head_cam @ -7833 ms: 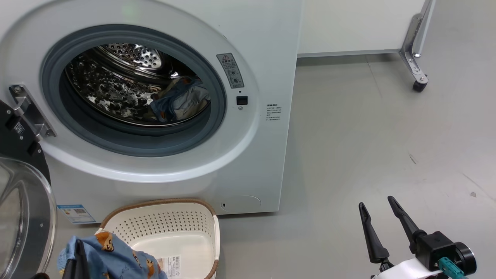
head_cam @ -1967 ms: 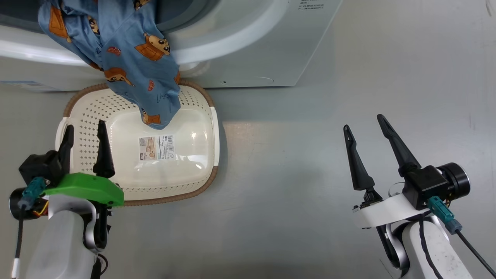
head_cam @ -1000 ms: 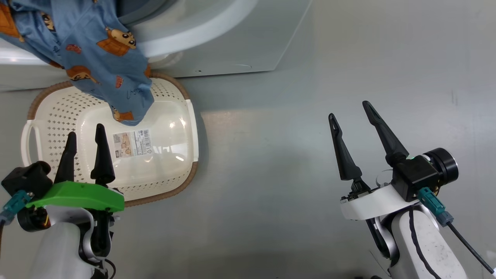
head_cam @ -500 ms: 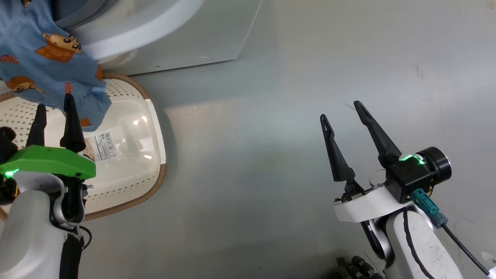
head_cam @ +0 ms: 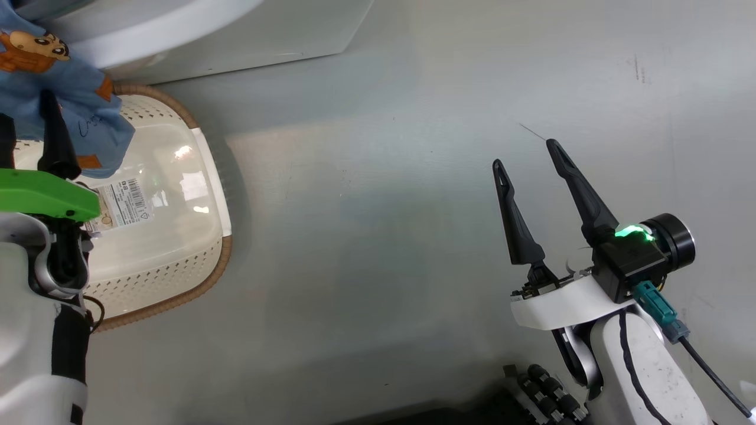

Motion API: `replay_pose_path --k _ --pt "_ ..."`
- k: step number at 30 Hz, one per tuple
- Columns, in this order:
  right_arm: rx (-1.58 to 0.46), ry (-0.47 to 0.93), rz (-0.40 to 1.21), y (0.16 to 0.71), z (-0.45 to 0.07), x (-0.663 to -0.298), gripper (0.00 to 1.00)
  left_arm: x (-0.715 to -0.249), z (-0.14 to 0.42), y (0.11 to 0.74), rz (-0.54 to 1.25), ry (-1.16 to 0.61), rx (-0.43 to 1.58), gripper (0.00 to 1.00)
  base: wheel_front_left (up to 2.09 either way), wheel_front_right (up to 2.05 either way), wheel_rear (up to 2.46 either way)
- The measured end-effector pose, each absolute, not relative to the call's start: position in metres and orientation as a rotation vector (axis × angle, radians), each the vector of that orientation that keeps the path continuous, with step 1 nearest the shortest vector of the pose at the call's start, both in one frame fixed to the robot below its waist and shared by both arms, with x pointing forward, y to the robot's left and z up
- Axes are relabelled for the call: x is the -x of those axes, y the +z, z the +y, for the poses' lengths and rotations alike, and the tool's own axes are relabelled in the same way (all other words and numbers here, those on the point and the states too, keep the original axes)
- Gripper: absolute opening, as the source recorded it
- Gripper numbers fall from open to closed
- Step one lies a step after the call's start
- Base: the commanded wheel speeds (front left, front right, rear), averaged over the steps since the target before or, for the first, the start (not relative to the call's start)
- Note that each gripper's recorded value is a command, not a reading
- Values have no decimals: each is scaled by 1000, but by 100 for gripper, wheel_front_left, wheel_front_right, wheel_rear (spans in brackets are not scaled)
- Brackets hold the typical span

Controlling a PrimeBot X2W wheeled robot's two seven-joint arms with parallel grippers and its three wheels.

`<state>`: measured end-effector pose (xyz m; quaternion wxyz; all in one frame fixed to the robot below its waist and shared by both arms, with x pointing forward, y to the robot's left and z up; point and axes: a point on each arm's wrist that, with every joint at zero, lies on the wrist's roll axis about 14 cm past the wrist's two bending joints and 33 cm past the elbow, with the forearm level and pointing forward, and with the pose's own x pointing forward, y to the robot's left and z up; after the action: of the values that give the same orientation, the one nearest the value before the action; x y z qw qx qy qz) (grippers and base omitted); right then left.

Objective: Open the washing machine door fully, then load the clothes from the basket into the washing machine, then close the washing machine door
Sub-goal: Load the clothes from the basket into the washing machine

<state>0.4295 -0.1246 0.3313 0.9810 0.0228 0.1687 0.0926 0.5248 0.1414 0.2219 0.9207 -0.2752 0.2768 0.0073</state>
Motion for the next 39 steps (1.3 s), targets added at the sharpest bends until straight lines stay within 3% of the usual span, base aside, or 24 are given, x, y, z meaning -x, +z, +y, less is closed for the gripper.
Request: replay_pose_path --k 8,9,10,11,12,26,34,39 --pt "-46 185 347 327 -124 -431 100 -544 150 222 518 40 555 100 0 0 0" --pt "-45 185 348 327 -124 -431 100 -544 150 222 511 43 555 90 0 0 0" --pt "-46 185 349 326 -124 -431 100 -544 151 222 506 47 555 37 0 0 0" --pt "-46 185 349 326 -124 -430 100 -544 152 221 504 51 554 15 0 0 0" --pt "-46 185 350 326 -124 -430 100 -544 152 221 504 53 553 0 0 0 0" --pt "-50 181 330 331 -121 -435 100 -554 154 251 398 51 554 0 0 0 0" --pt "-82 217 303 342 -106 -438 100 -560 176 300 267 73 553 0 0 0 0" --pt "-132 251 280 355 -92 -436 100 -581 192 364 77 56 545 0 0 0 0"
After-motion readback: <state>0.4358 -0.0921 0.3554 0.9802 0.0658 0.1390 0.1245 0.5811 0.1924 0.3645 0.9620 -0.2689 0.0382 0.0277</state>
